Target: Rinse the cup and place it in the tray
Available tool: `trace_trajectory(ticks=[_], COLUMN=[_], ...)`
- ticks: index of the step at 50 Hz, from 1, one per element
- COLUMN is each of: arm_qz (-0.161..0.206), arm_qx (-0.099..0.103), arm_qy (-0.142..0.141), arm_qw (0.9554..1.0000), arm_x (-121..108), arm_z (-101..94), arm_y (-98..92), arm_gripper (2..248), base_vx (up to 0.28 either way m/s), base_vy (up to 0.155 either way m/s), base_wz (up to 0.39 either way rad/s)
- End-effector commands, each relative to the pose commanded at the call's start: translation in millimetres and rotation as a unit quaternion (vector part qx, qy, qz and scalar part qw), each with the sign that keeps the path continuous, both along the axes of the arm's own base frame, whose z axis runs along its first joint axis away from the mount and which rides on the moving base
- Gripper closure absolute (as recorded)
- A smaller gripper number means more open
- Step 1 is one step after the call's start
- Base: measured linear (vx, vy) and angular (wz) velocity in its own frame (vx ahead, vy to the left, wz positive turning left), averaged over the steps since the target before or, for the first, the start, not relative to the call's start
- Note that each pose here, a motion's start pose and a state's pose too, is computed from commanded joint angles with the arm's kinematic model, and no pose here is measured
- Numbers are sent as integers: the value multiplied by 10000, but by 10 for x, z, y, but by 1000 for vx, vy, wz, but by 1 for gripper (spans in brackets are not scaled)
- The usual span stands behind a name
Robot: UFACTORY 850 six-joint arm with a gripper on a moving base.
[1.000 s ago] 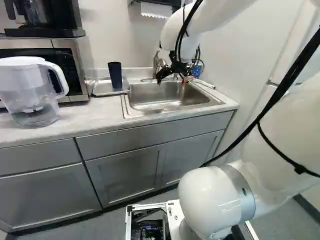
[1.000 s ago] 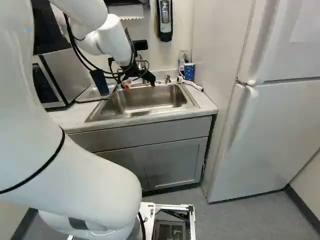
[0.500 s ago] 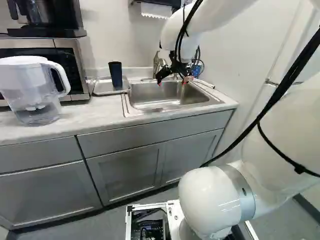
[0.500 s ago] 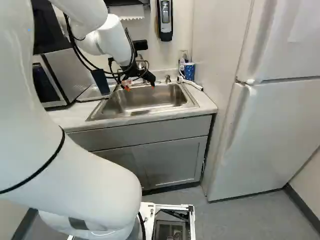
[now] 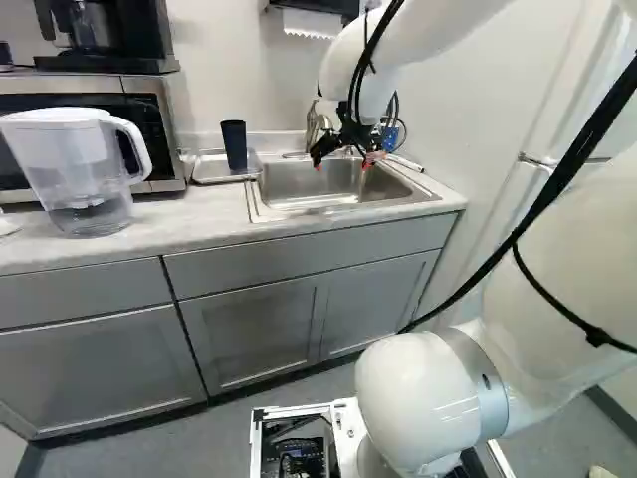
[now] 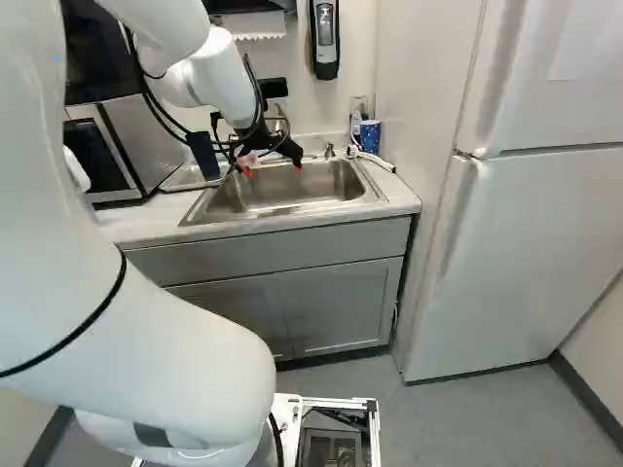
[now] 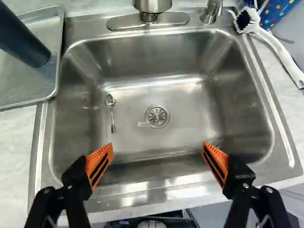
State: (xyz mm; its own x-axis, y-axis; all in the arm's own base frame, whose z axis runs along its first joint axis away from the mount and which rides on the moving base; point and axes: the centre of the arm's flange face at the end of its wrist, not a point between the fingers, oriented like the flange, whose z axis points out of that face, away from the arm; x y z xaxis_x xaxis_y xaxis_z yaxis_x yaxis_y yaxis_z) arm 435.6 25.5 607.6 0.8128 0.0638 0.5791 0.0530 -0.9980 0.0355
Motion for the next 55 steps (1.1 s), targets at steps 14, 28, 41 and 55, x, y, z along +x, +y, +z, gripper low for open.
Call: trace_trajectory(ticks=[14,28,41,55], arm_qz=[0,0,0,0], arm_qx=[0,0,0,0], arm_qy=[0,0,0,0], arm_qw=[10000,10000,10000,10000], arm_x=[0,0,0,0], arm_z=[0,0,0,0], arm_y=[0,0,0,0], arm_gripper=[3,3,3,3], base_vx=[-97,-102,-105,-92], base_vy=[2,0,0,7], base_wz=[19,16,18,64])
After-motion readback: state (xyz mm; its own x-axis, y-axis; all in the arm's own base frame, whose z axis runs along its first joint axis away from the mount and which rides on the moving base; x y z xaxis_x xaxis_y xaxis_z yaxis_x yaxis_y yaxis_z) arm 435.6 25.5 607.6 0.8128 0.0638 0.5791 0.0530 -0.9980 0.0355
